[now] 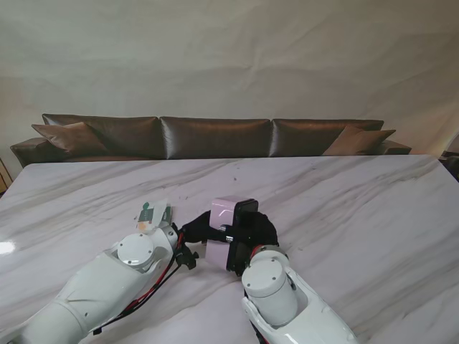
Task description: Refill a tissue box and feed the first sheet
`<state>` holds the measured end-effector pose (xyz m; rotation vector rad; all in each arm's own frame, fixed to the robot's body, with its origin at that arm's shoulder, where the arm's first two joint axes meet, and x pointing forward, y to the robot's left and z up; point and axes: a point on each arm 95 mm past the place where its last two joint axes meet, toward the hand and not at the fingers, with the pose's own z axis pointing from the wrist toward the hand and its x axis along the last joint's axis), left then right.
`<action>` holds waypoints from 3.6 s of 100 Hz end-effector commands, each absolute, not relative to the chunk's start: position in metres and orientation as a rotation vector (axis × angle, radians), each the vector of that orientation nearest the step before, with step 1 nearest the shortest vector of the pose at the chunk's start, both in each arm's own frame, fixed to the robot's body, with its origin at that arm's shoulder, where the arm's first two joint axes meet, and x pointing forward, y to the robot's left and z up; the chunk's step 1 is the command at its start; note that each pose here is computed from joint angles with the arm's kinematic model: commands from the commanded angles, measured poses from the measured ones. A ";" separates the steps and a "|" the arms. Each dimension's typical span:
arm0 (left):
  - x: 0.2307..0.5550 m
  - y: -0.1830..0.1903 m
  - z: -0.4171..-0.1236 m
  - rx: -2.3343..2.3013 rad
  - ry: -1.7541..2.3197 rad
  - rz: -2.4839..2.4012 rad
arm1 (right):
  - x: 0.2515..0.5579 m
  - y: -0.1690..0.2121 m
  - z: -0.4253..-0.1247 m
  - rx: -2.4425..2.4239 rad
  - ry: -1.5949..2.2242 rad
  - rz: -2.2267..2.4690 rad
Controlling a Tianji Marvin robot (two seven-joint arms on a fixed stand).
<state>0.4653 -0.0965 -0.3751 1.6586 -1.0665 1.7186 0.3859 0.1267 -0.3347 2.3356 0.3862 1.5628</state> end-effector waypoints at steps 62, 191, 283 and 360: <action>0.464 -0.122 -0.370 1.639 -1.053 1.715 | 0.374 0.168 -0.308 2.335 0.450 1.613; 0.458 -0.104 -0.360 1.755 -1.008 1.786 | 0.378 0.145 -0.311 2.228 0.508 1.434; 0.460 -0.095 -0.348 1.792 -1.002 1.822 | 0.384 0.133 -0.313 2.179 0.522 1.359; 0.459 -0.086 -0.347 1.830 -0.996 1.834 | 0.391 0.121 -0.316 2.106 0.555 1.289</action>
